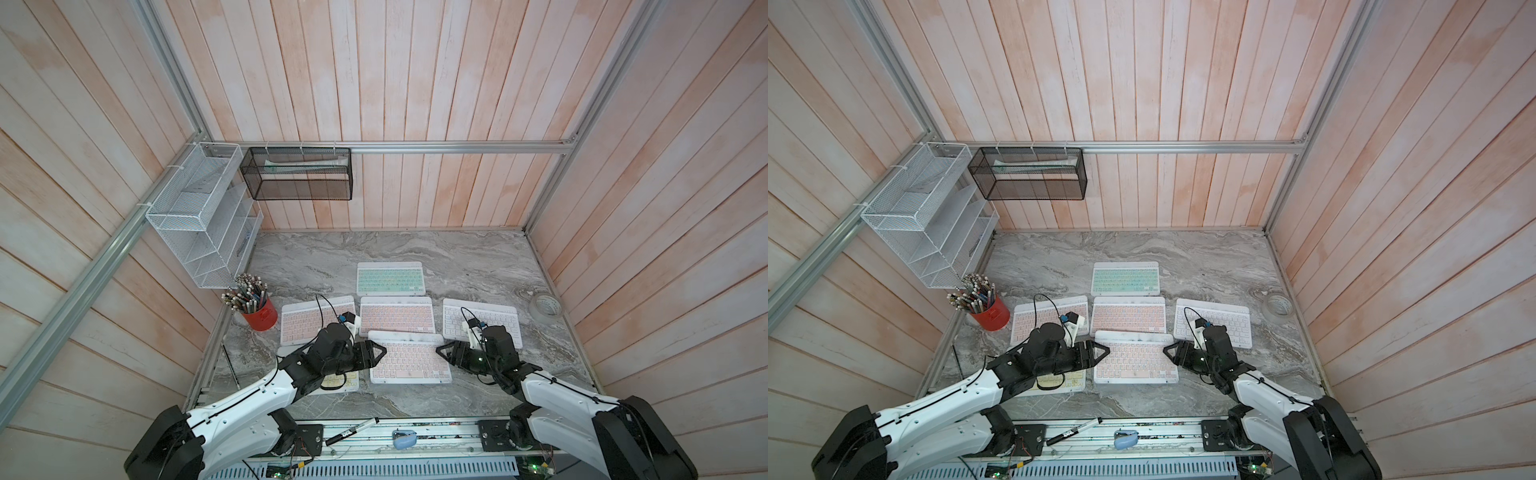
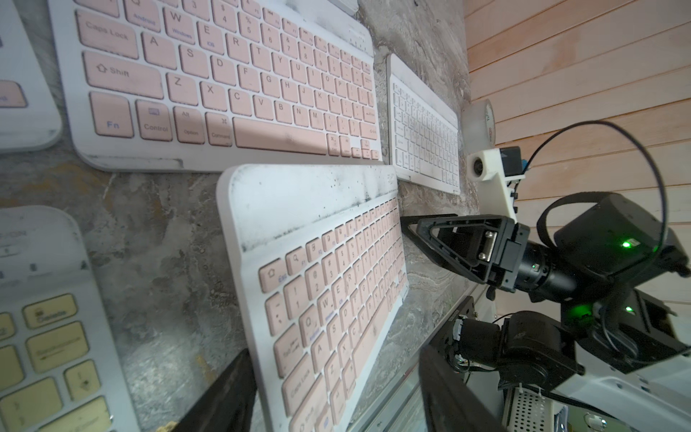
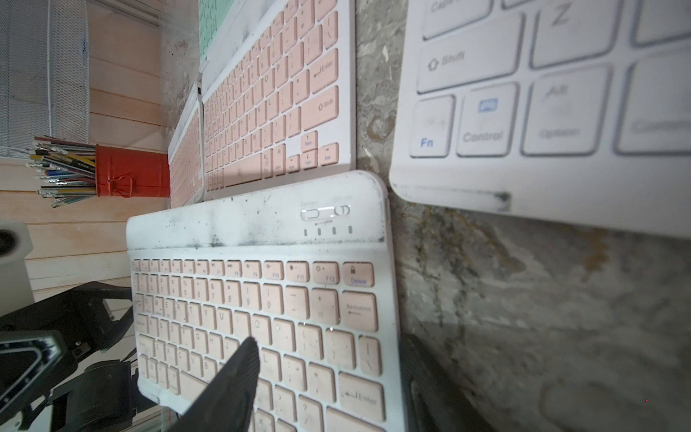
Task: Stack the numeric keypads
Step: Pick up the numeric keypad from the center of the board.
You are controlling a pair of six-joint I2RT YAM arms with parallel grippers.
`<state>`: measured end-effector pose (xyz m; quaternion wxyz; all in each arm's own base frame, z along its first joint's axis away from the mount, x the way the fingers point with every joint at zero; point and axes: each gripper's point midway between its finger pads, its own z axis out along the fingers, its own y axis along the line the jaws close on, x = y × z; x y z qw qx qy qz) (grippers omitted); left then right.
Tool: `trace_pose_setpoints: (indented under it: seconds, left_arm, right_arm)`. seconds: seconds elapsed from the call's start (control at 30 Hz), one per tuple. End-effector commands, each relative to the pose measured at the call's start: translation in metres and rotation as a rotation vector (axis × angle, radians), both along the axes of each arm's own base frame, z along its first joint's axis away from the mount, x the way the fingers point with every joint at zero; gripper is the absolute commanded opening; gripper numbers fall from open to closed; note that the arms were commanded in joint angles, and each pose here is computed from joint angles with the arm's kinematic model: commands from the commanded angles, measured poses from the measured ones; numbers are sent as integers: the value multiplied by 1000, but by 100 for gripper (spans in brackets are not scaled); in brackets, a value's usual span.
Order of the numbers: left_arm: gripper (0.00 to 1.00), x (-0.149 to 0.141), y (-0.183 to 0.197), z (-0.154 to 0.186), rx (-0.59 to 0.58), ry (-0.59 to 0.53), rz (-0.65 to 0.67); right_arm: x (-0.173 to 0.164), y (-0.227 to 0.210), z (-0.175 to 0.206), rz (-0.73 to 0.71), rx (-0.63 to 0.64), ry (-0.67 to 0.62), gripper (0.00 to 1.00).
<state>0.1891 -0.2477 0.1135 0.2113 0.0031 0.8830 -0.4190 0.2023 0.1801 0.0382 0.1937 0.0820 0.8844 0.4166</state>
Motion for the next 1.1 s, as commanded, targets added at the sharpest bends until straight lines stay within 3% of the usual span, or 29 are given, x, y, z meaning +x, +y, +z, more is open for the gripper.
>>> trace_pose_setpoints:
  seconds: [0.0,0.33,0.67,0.87,0.97,1.03,1.07]
  left_arm:
    - [68,-25,-46,70,-269,-89,-242]
    - [65,-30,-45,62,-247,-52,-258]
    - [56,-28,-30,44,-136,-36,-203]
    - [34,-23,-25,35,-69,-23,-179]
    - [18,-21,-25,33,-55,-20,-175]
    - [0,-18,-26,33,-44,-23,-170]
    - [0,-16,-24,32,-31,-21,-157]
  right_arm:
    - [-52,20,-9,173,102,173,61]
    - [-50,19,-8,168,94,164,60]
    - [-49,16,-8,149,82,160,59]
    - [-45,12,-12,127,52,160,59]
    - [-43,12,-12,129,32,152,59]
    - [-41,11,-11,127,26,148,59]
    - [-39,11,-9,122,17,144,59]
